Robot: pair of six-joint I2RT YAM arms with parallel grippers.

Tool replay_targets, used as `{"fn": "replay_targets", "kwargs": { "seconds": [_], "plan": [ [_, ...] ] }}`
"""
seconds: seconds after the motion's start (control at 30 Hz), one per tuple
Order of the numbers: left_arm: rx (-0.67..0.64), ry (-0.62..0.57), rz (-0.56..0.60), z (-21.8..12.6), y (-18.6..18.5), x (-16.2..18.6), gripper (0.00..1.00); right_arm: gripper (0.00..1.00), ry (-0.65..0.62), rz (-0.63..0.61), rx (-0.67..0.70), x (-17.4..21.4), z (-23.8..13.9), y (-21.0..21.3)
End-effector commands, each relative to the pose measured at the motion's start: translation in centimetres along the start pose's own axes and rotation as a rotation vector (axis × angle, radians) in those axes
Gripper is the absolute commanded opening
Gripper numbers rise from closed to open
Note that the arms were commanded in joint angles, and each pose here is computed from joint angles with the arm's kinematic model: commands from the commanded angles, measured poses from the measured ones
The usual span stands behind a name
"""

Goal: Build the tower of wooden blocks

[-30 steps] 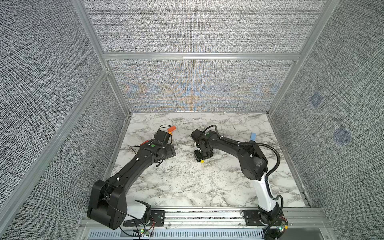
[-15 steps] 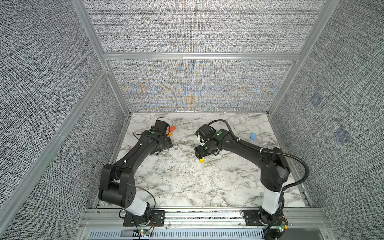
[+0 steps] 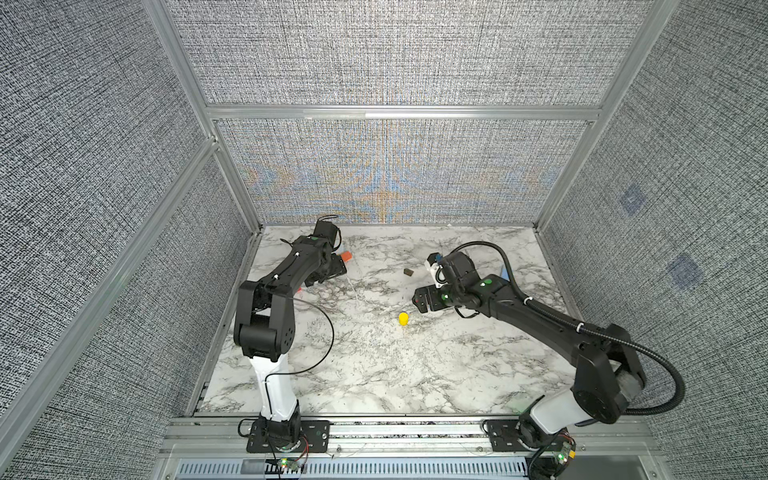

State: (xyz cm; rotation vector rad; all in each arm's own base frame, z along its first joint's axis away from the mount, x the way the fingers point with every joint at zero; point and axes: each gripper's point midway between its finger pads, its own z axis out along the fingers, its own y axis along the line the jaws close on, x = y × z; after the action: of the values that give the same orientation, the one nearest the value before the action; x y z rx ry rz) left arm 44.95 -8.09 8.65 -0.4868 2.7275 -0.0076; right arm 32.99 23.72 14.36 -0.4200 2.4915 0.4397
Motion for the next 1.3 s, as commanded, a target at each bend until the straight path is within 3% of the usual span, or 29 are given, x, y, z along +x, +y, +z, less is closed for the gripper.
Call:
{"fn": "replay_targets", "kwargs": {
  "seconds": [0.0,0.5,1.27],
  "plan": [
    [-0.003,0.023,0.031,1.5,-0.5,-0.4,0.88,0.99,-0.104,0.044,-0.005,-1.5,-0.1,-0.5],
    [-0.017,0.039,0.023,6.4,-2.3,-3.4,0.88,0.99,-0.099,0.043,-0.031,-1.6,1.1,-0.5],
    [-0.030,0.109,-0.015,8.2,-2.9,-3.0,0.84,0.99,-0.108,0.039,-0.052,-1.3,0.1,-0.2]
  ]
}}
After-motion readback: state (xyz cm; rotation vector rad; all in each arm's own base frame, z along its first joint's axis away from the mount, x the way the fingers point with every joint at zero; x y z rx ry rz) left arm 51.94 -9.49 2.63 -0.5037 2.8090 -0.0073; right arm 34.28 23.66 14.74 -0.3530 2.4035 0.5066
